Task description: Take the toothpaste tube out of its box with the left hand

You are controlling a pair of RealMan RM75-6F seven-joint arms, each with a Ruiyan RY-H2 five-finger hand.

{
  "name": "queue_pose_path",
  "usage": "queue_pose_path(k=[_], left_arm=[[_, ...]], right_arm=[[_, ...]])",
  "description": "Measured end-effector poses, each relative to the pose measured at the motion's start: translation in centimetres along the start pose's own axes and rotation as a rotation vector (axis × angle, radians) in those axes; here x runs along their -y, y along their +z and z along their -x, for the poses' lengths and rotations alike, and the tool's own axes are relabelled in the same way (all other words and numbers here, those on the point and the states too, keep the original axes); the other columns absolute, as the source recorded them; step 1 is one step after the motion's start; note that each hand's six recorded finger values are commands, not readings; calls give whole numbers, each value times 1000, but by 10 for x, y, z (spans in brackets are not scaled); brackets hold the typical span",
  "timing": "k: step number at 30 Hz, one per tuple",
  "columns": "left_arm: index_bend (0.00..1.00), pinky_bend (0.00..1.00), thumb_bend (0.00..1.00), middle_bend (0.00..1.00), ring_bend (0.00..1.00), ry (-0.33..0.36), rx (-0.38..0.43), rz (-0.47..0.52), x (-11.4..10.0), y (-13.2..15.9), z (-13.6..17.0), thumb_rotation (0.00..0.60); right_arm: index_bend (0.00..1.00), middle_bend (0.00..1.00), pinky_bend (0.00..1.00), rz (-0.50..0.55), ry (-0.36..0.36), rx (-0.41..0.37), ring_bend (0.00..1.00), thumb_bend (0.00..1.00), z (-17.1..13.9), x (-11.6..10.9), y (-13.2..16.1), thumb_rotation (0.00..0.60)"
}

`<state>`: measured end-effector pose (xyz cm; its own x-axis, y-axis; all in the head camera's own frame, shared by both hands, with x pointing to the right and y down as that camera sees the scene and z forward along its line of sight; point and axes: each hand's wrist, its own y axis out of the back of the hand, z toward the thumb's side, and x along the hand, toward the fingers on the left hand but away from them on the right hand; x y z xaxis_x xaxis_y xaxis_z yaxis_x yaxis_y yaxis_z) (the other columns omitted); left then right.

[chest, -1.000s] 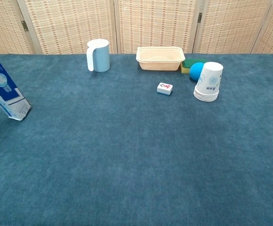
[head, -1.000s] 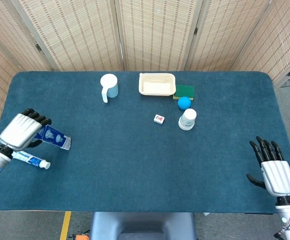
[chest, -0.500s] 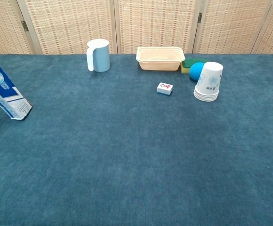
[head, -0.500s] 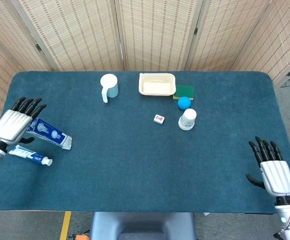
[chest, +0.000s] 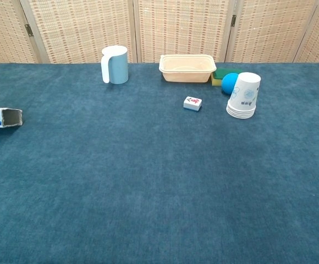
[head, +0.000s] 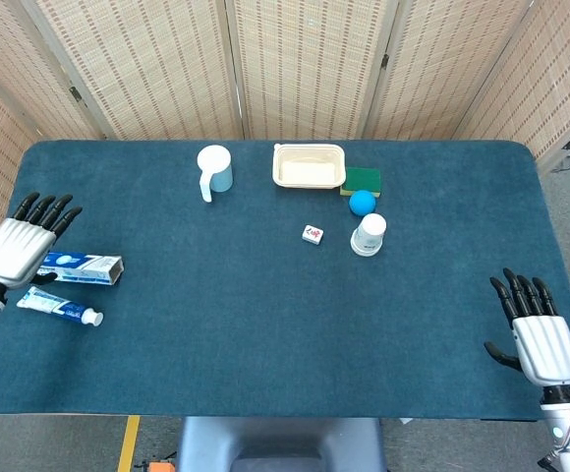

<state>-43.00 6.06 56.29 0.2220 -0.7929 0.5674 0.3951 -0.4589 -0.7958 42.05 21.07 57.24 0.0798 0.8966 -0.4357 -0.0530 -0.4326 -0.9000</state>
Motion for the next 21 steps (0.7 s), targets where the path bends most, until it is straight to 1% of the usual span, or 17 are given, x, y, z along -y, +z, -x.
queue_pose_path(k=[3,6,9,12,13,15,16,19,21], left_arm=[[0,0,129,0,0,-7,6,37,2,6,4,600],[0,0,135,0,0,7,9,77,3,11,11,600],[0,0,135,0,0,42,6,130,6,16,20,600],[0,0,135,0,0,88,-2,185,15,22,33,600],[0,0,135,0,0,102,-9,215,22,26,39,600],[0,0,135,0,0,105,-23,275,37,31,51,600],[0,0,135,0,0,96,-37,313,49,33,59,600],[0,0,135,0,0,74,-90,382,76,31,75,600],[0,0,135,0,0,73,-130,414,89,27,84,600]], right_arm=[[0,0,0,1,-2,0,0,221,0,0,0,600],[0,0,0,0,-1,0,0,221,0,0,0,600],[0,0,0,0,0,-1,0,221,-1,0,0,600],[0,0,0,1,2,-1,0,221,-2,0,0,600],[0,0,0,2,3,-1,0,221,-2,0,0,600],[0,0,0,3,6,0,0,221,-1,0,0,600],[0,0,0,2,8,-1,0,221,-1,1,0,600],[0,0,0,-3,11,-1,0,221,0,2,1,600],[0,0,0,-9,12,5,0,221,-1,2,0,600]])
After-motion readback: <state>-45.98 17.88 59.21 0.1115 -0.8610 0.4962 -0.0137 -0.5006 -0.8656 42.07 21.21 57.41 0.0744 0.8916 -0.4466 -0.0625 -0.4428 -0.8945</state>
